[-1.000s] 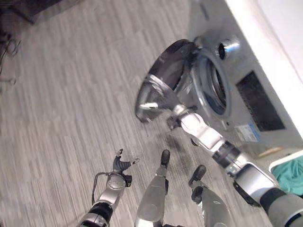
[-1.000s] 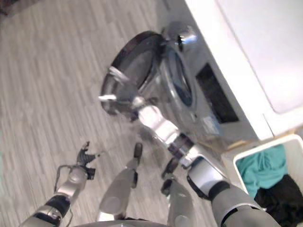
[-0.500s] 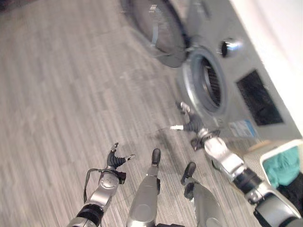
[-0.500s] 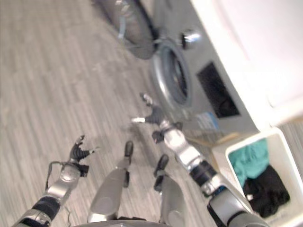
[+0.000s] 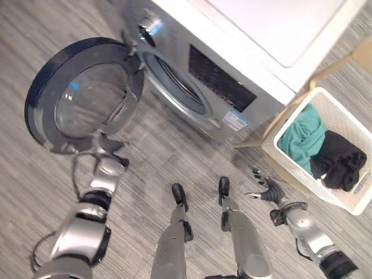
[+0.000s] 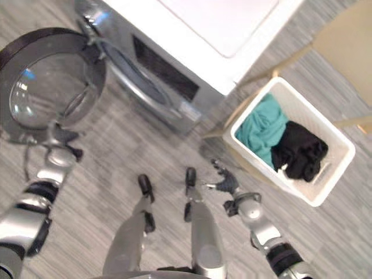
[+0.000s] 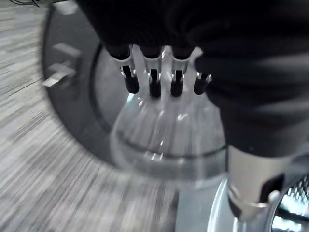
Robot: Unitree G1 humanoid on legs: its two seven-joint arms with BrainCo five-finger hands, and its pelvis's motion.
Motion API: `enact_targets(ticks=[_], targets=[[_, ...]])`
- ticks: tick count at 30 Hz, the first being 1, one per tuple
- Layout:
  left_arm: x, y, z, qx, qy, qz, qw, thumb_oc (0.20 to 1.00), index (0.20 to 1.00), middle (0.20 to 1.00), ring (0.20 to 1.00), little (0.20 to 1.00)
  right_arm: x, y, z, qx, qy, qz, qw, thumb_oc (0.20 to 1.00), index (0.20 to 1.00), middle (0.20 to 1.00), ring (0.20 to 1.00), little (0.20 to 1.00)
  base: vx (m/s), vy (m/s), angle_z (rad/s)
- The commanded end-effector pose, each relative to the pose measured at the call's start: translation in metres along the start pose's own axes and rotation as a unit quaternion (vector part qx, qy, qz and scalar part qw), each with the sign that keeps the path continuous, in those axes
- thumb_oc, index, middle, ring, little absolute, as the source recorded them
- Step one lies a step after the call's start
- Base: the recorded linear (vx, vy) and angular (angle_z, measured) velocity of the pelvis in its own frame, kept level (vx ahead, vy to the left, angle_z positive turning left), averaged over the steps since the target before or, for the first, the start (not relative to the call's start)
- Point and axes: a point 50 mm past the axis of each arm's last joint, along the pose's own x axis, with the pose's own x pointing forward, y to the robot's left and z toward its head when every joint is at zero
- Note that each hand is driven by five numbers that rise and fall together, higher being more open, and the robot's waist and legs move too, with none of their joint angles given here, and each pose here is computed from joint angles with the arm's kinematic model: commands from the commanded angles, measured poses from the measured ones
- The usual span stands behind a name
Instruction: Grab the laundry basket,head to the washer,open it,put in the laundry and shut it.
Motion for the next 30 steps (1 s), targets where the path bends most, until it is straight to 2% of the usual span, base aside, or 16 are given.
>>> enact_targets(ticks=[1, 3, 8, 15, 17, 22, 24, 25, 27, 30], targets=[[0.008, 0.027, 0.002, 0.002, 0.000, 0.041, 0.999, 1.000, 1.000, 1.000, 1.000, 1.000, 0.004, 0.003, 0.039, 0.061, -0.101, -0.008, 0.993, 1.000, 1.000, 1.000, 1.000, 1.000, -0.01, -0.002, -0.16], [0.013, 0.042, 0.004, 0.010, 0.005, 0.060, 0.998, 1.000, 1.000, 1.000, 1.000, 1.000, -0.001, 0.003, 0.040, 0.076, -0.109, -0.012, 0.991, 1.000, 1.000, 1.000, 1.000, 1.000, -0.02, -0.006, -0.15], [0.014, 0.057, 0.007, 0.028, -0.009, 0.079, 0.996, 1.000, 1.000, 1.000, 1.000, 1.000, -0.005, 0.008, 0.033, 0.093, -0.102, -0.009, 0.990, 1.000, 1.000, 1.000, 1.000, 1.000, 0.01, 0.003, 0.02], [0.005, 0.081, -0.022, 0.045, 0.012, 0.107, 0.993, 1.000, 1.000, 1.000, 1.000, 1.000, -0.008, 0.001, 0.040, 0.107, -0.124, -0.021, 0.986, 1.000, 1.000, 1.000, 1.000, 1.000, 0.01, 0.007, 0.01], [-0.003, 0.070, -0.035, 0.037, 0.019, 0.092, 0.995, 1.000, 1.000, 1.000, 1.000, 1.000, -0.007, -0.001, 0.042, 0.108, -0.128, -0.030, 0.985, 1.000, 1.000, 1.000, 1.000, 1.000, 0.02, 0.005, 0.01], [-0.051, 0.008, -0.089, -0.005, 0.068, -0.003, 0.998, 1.000, 1.000, 1.000, 1.000, 1.000, -0.004, -0.009, 0.052, 0.086, -0.144, -0.055, 0.984, 1.000, 1.000, 1.000, 1.000, 1.000, 0.05, 0.020, -0.04], [-0.092, -0.030, -0.126, -0.012, 0.124, -0.077, 0.989, 1.000, 1.000, 1.000, 1.000, 1.000, -0.005, -0.021, 0.057, 0.054, -0.148, -0.079, 0.984, 1.000, 1.000, 1.000, 1.000, 1.000, 0.20, 0.089, -0.29], [-0.106, -0.038, -0.137, -0.014, 0.143, -0.100, 0.985, 1.000, 1.000, 1.000, 1.000, 1.000, -0.006, -0.025, 0.058, 0.044, -0.148, -0.087, 0.984, 1.000, 1.000, 1.000, 1.000, 1.000, 0.25, 0.112, -0.67], [-0.156, -0.053, -0.175, -0.009, 0.212, -0.162, 0.964, 1.000, 1.000, 1.000, 1.000, 1.000, -0.010, -0.037, 0.063, -0.009, -0.154, -0.116, 0.981, 1.000, 1.000, 1.000, 1.000, 1.000, 0.26, 0.064, -1.23], [-0.185, -0.062, -0.197, 0.016, 0.257, -0.207, 0.944, 1.000, 1.000, 1.000, 1.000, 1.000, -0.012, -0.040, 0.060, -0.052, -0.145, -0.126, 0.980, 1.000, 1.000, 1.000, 1.000, 1.000, 0.15, -0.121, -1.62]])
